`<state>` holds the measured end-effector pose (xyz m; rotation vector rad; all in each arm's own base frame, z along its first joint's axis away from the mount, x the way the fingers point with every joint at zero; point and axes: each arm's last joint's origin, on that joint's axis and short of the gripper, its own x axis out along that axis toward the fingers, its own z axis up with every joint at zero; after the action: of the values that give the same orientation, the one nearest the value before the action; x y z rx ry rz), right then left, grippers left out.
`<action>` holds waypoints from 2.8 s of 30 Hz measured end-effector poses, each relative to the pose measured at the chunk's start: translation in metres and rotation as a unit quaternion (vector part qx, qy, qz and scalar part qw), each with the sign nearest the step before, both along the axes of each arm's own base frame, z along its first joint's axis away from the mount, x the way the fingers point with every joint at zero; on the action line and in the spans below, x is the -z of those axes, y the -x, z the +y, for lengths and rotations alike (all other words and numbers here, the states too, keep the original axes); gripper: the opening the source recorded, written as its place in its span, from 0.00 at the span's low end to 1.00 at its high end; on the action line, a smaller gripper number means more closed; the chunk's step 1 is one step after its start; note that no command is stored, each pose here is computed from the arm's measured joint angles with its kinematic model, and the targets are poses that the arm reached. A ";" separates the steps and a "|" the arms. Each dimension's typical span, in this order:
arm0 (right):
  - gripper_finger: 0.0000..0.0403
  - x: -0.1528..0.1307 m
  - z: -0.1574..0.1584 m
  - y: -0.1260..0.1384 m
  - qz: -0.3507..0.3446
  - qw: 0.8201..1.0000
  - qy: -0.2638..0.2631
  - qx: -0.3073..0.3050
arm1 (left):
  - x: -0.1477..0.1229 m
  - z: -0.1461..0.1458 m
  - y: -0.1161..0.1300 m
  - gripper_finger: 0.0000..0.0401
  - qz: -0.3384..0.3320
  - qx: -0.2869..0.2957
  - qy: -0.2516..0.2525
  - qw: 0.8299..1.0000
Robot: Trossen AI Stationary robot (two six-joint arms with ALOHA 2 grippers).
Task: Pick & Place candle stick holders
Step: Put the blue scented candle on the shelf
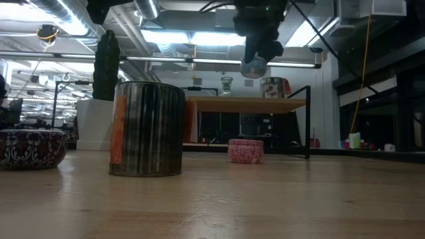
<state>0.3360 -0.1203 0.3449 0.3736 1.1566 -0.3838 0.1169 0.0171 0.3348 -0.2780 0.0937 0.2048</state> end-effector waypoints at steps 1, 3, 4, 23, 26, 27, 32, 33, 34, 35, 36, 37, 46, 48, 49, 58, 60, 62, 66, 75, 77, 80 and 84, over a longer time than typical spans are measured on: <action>0.77 0.000 -0.004 0.000 -0.006 1.000 0.002 0.006 | 0.000 0.000 0.000 0.45 0.000 0.000 0.000 1.000; 0.77 -0.001 -0.010 0.001 -0.013 1.000 0.003 0.017 | 0.000 0.000 0.000 0.45 0.000 -0.001 0.000 1.000; 0.77 -0.001 -0.013 0.002 -0.015 1.000 0.004 0.022 | 0.000 0.000 0.000 0.45 0.000 -0.002 0.000 1.000; 0.77 0.000 -0.039 0.005 -0.038 0.998 0.012 0.052 | 0.000 0.000 0.000 0.45 0.000 -0.002 0.000 1.000; 0.77 0.010 -0.042 0.000 -0.028 0.998 -0.005 0.048 | 0.000 0.000 0.000 0.45 0.000 -0.002 0.000 1.000; 0.77 0.013 -0.043 -0.002 -0.024 0.999 -0.007 0.047 | 0.000 0.000 0.000 0.45 0.000 -0.002 0.000 1.000; 0.76 0.028 -0.047 -0.011 -0.007 0.999 -0.012 0.047 | 0.000 0.000 0.000 0.45 0.000 -0.002 0.000 1.000; 0.75 0.031 -0.048 -0.013 -0.005 0.999 -0.013 0.047 | 0.000 0.000 0.000 0.45 0.000 -0.002 0.000 1.000; 0.75 0.033 -0.049 -0.014 -0.002 0.999 -0.014 0.048 | 0.000 0.000 0.000 0.45 0.000 -0.002 0.000 1.000; 0.75 0.035 -0.049 -0.015 0.001 0.999 -0.015 0.048 | 0.000 0.000 0.000 0.45 0.000 -0.002 0.000 1.000; 0.75 0.037 -0.050 -0.016 0.003 0.999 -0.016 0.048 | 0.000 0.000 0.000 0.45 0.000 -0.002 0.000 1.000; 0.75 0.040 -0.051 -0.017 0.006 0.999 -0.017 0.049 | 0.000 0.000 0.000 0.45 0.000 -0.002 0.000 1.000; 0.75 0.047 -0.054 -0.022 0.009 0.999 -0.016 0.044 | 0.000 0.000 0.000 0.45 0.000 -0.002 0.000 1.000; 0.75 0.047 -0.054 -0.022 0.008 0.999 -0.015 0.043 | 0.000 0.000 0.000 0.45 0.000 -0.002 0.000 1.000; 0.75 0.047 -0.054 -0.022 0.009 0.999 -0.015 0.042 | 0.000 0.000 0.000 0.45 0.000 -0.002 0.000 1.000; 0.75 0.047 -0.054 -0.022 0.009 0.999 -0.013 0.037 | 0.000 0.000 0.000 0.45 0.000 -0.002 0.000 1.000; 0.76 0.047 -0.054 -0.023 0.009 0.999 -0.012 0.035 | 0.000 0.000 0.000 0.45 0.000 -0.002 0.000 1.000; 0.78 0.047 -0.054 -0.023 0.008 0.999 -0.011 0.034 | 0.000 0.000 0.000 0.45 0.000 -0.002 0.000 1.000; 0.82 0.049 -0.055 -0.025 0.003 0.999 -0.007 0.032 | 0.000 0.000 0.000 0.45 0.000 -0.002 0.000 1.000; 0.88 0.048 -0.056 -0.026 -0.001 1.000 -0.003 0.027 | 0.000 0.000 0.000 0.45 0.000 -0.002 0.000 1.000; 0.89 0.048 -0.056 -0.026 -0.004 1.000 -0.002 0.027 | 0.000 0.000 0.000 0.45 0.000 -0.002 0.000 1.000; 0.89 0.047 -0.057 -0.027 -0.012 1.000 0.002 0.027 | 0.000 0.000 0.000 0.45 0.000 -0.002 0.000 1.000; 0.89 0.047 -0.057 -0.028 -0.015 1.000 0.004 0.024 | 0.000 0.000 0.000 0.45 0.000 -0.002 0.000 1.000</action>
<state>0.3638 -0.1771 0.2979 0.3993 1.1185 -0.4238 0.1169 0.0172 0.3348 -0.2777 0.0938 0.2090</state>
